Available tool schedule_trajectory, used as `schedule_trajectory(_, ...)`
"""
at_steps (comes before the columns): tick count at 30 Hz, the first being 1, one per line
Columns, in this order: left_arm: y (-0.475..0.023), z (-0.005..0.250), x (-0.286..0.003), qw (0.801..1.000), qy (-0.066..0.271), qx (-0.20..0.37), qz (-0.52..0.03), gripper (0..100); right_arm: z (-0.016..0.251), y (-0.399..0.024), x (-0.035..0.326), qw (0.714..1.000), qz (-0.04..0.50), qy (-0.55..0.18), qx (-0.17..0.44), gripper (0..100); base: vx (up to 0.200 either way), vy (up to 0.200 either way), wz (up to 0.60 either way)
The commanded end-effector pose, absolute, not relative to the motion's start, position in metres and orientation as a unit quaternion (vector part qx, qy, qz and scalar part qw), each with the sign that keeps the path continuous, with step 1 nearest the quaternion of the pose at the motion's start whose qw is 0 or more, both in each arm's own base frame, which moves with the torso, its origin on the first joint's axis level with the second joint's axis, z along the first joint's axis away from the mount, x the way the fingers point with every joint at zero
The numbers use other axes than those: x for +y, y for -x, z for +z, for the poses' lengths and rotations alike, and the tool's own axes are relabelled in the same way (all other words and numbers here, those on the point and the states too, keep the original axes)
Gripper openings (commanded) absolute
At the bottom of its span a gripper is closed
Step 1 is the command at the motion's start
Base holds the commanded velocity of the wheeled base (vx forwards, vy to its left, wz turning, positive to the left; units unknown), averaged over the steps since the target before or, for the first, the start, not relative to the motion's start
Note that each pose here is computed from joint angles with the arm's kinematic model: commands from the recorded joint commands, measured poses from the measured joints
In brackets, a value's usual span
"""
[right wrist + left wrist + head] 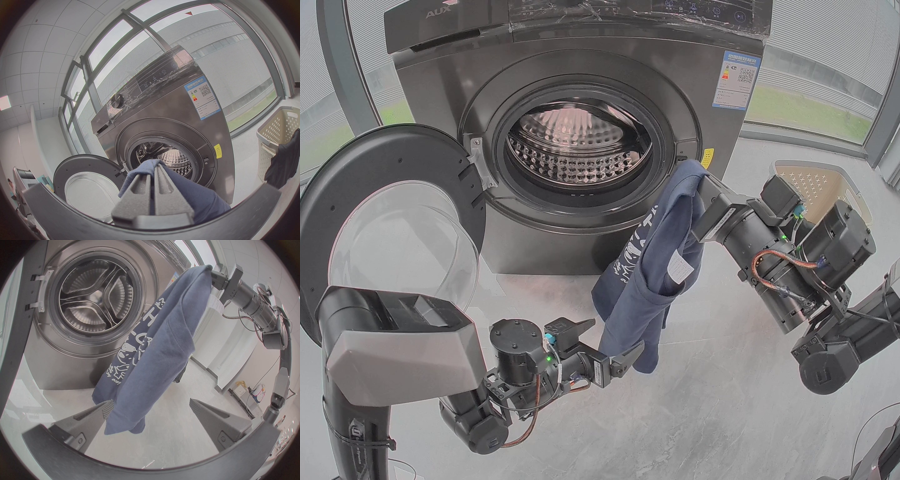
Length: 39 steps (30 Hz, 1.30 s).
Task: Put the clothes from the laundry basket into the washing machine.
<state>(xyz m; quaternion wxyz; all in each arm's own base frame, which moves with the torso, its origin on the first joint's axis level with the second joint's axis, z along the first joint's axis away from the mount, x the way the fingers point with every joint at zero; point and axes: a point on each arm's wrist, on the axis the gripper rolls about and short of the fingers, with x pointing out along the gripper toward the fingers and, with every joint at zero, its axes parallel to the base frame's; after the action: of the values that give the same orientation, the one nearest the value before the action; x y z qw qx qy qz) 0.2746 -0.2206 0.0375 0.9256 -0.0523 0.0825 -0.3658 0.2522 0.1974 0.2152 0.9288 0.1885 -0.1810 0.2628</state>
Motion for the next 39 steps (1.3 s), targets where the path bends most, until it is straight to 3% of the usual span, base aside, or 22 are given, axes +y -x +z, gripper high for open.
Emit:
schedule_trajectory(1,-0.283,0.025,-0.232,0.924,0.048,0.081,-0.369,100,0.214,-0.253,0.199,0.929,0.263,-0.188,-0.18,0,0.0,0.0,0.0)
schedule_trajectory(16,-0.315,0.009,-0.268,0.925,0.056,0.032,-0.375,100,0.213,-0.251,0.201,0.928,0.266,-0.189,-0.178,0,0.0,0.0,0.0)
schedule_trajectory(24,-0.346,-0.007,-0.286,0.942,0.065,-0.011,-0.328,100,0.214,-0.25,0.202,0.928,0.267,-0.19,-0.178,0,0.0,0.0,0.0)
schedule_trajectory(25,-0.346,-0.007,-0.285,0.943,0.065,-0.011,-0.326,0,0.214,-0.25,0.202,0.928,0.267,-0.19,-0.178,0,0.0,0.0,0.0)
schedule_trajectory(29,-0.345,-0.005,-0.284,0.944,0.064,-0.011,-0.325,0,0.213,-0.25,0.202,0.928,0.267,-0.19,-0.177,0,0.0,0.0,0.0)
schedule_trajectory(39,-0.322,0.027,-0.263,0.944,0.056,0.001,-0.326,0,0.212,-0.251,0.201,0.929,0.266,-0.188,-0.175,0,0.0,0.0,0.0)
